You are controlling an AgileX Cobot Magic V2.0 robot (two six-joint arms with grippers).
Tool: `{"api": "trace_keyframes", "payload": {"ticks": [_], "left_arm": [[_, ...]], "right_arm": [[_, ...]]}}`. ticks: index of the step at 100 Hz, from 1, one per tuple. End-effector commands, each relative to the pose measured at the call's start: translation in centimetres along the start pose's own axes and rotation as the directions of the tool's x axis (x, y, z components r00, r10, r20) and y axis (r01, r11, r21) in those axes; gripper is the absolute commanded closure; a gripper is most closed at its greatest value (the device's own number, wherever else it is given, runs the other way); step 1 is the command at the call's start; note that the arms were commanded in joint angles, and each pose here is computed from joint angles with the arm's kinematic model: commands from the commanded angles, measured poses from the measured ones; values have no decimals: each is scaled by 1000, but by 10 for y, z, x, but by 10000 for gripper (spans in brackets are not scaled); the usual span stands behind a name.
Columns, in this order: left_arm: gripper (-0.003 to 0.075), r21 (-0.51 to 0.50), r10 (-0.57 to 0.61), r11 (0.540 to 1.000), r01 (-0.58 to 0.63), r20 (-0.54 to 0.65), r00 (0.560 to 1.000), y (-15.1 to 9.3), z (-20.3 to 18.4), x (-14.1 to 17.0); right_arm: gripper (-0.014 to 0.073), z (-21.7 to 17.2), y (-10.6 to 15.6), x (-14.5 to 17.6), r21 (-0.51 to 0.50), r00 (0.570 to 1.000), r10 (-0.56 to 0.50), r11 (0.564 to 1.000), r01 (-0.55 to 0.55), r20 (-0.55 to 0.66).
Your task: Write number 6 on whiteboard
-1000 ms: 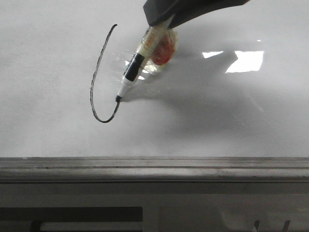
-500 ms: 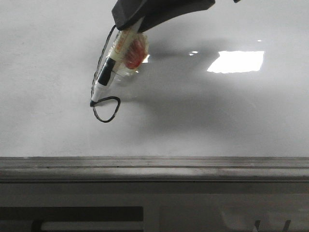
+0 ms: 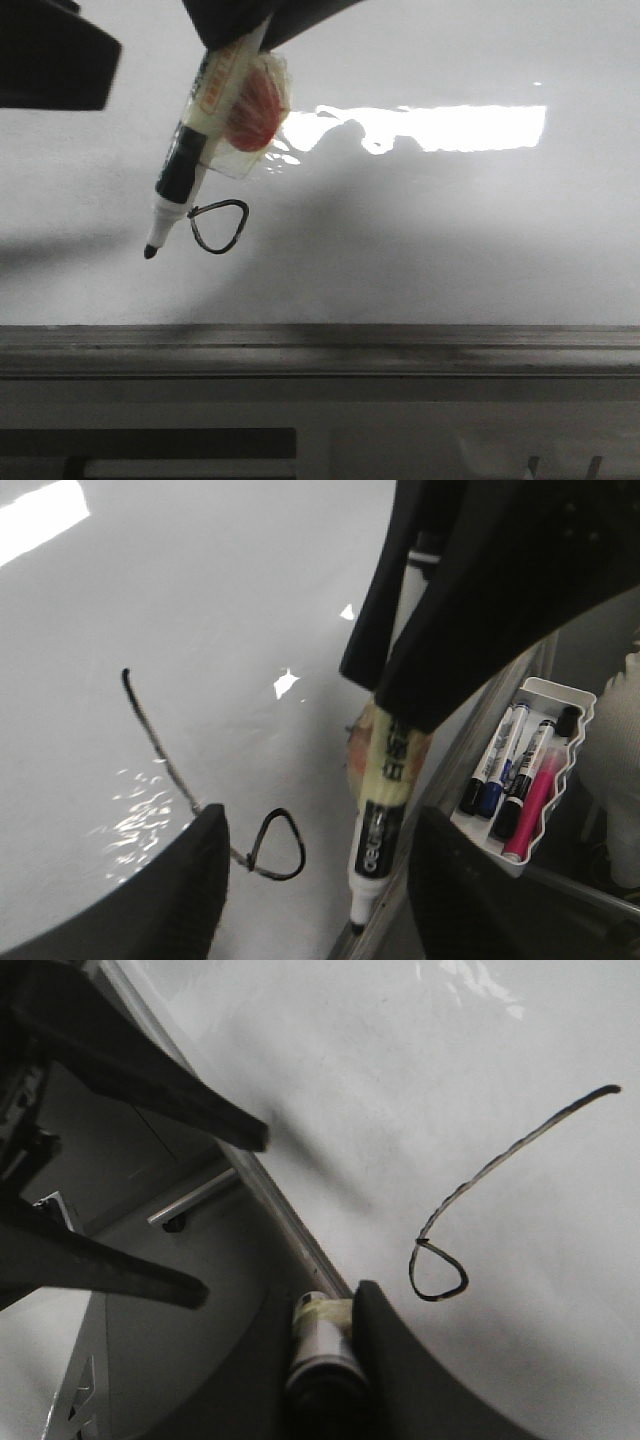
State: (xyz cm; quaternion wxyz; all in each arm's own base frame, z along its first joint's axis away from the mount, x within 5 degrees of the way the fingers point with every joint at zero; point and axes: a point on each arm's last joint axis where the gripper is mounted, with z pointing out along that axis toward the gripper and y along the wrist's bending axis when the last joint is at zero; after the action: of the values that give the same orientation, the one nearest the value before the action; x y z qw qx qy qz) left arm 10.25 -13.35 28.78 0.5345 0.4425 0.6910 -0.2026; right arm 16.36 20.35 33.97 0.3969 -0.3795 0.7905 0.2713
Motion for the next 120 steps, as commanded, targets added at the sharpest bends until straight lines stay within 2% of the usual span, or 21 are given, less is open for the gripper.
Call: {"api": "trace_keyframes", "payload": {"ticks": [1,17,46,53,71,98,103,108,120], "left_arm": [[353,-5,-11,1000,11,80,997,-2,10,-13],[353,25,-3,1000,3,16,1000,-8,29,-5],[364,7,-22,1000,22,20,1000,-6,40,-3],[431,8,-33,999,33,6,999,-7,42,-1],[744,18,-34,999,35,-30,999,-8,48,3],[741,19,-49,999,50,-35,998,-8,48,4],[741,19,-54,998,54,-35,998,-8,48,4],[741,18,-56,998,57,-35,998,-8,48,4],[741,16,-89,996,90,-36,995,-8,47,4]], "right_arm": [[648,-13,2,-15,14,994,-28,1000,27,102],[648,-13,2,-14,12,995,-28,1000,27,98],[648,-12,3,-14,10,996,-28,1000,27,90],[648,-12,3,-13,9,996,-28,1000,27,88],[648,-12,3,-13,9,996,-28,1000,27,88],[643,-12,3,-14,11,995,-26,1000,25,98],[606,-13,2,-15,13,994,-26,1000,25,102],[523,-13,2,-15,14,994,-26,1000,25,106],[185,-13,0,-18,30,991,-26,999,22,133]]}}
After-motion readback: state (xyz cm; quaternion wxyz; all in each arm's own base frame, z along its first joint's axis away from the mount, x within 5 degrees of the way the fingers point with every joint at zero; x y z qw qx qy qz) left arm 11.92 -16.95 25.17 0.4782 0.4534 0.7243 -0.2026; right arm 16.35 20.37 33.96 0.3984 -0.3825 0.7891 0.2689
